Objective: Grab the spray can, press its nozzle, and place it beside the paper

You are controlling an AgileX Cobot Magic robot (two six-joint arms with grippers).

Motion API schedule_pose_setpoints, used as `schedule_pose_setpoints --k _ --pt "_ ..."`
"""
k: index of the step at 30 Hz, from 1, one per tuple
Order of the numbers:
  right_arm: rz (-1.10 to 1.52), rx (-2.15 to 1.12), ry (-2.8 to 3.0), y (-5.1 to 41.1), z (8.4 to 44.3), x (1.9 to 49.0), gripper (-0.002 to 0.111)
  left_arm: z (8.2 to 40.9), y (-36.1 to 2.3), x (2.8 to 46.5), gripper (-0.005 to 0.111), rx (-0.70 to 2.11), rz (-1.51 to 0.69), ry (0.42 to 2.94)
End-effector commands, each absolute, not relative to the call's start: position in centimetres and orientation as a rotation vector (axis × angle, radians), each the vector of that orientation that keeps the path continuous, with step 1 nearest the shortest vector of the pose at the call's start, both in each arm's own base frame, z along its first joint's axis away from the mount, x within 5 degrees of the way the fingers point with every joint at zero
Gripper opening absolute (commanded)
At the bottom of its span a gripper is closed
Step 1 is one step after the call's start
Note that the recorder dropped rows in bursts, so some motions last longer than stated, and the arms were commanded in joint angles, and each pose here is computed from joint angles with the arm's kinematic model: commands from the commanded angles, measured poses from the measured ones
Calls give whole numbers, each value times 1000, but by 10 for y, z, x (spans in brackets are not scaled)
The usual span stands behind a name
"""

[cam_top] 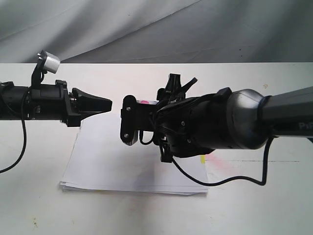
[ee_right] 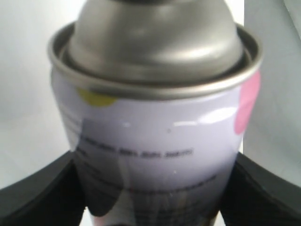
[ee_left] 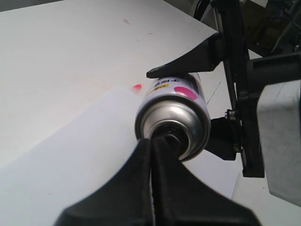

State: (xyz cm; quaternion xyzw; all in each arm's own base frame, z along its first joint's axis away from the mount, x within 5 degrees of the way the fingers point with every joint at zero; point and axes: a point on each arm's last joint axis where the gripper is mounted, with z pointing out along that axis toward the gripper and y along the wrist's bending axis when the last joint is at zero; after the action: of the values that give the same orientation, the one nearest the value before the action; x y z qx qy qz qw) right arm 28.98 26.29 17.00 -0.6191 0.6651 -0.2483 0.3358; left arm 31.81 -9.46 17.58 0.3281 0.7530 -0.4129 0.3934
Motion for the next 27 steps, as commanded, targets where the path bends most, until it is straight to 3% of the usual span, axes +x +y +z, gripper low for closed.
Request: schedule_pose_setpoints --k 1,14,21,27 --pt "-662 -1604 1693 264 181 291 0 178 -95 317 0 832 -1054 1899" --pt "-659 -1558 1717 262 186 291 0 178 -95 317 0 803 -1072 1915" --pt "-526 -1346 1778 256 225 284 0 180 -95 319 0 776 -1074 1909" --pt "-238 -1083 1943 232 252 291 0 180 -95 318 0 774 -1076 1910"
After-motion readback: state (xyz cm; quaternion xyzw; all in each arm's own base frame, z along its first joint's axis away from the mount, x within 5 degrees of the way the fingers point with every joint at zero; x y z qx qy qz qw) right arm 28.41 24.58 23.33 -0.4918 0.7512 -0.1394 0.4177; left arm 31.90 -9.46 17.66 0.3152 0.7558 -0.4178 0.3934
